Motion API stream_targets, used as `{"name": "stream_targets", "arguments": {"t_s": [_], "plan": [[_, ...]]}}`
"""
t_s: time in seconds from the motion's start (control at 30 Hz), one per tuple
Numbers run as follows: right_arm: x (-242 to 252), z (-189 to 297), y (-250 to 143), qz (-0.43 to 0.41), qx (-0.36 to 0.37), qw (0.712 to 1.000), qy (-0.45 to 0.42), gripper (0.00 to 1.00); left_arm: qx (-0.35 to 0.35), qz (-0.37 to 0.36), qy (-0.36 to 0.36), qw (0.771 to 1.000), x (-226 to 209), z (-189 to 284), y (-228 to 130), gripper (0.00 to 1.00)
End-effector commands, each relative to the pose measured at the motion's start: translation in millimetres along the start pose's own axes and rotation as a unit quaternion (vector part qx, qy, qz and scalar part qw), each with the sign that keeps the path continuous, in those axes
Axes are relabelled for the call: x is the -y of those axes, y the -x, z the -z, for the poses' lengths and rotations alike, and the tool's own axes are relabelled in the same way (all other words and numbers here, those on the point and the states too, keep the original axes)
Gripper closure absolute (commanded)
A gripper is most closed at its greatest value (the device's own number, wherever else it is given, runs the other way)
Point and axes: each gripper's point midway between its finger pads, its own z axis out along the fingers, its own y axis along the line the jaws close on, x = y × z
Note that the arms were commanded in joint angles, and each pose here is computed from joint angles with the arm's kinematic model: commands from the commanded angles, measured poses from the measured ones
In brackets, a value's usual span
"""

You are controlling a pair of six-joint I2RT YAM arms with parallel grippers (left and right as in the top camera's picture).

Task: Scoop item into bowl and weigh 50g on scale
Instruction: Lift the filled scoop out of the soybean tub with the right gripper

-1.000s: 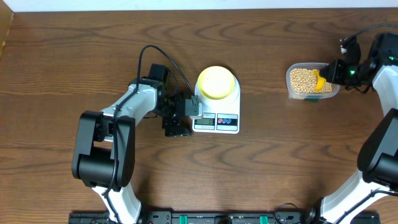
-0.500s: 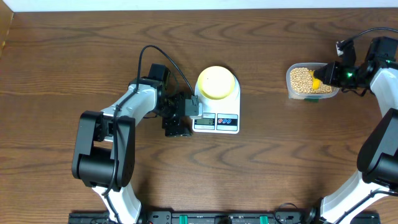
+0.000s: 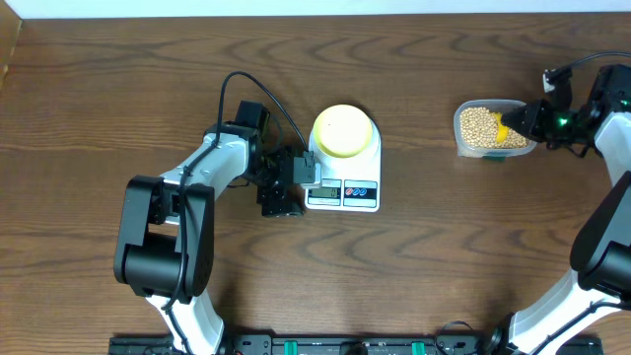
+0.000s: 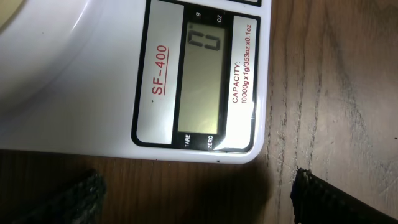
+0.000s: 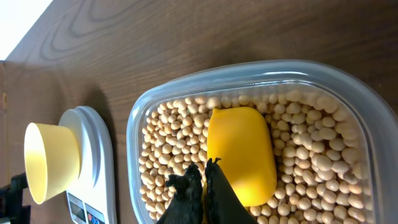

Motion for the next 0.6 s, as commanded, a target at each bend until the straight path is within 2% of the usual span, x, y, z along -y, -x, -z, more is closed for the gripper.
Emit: {"name": "stream_targets", "arguments": {"t_s": [0.0,0.57], "plan": [[-1.1,-10.5,-16.3,-0.038,-0.024,0.998,0.035,0.99,0.004,-0.005,-0.009,1.000,4.9,-3.8,-0.5,0.02],[2.8,33.1,6.4,-0.071,0.043,0.986,0.142,0.99,0.005,-0.005,-0.009,1.000,4.9,-3.8,-0.5,0.02]]}}
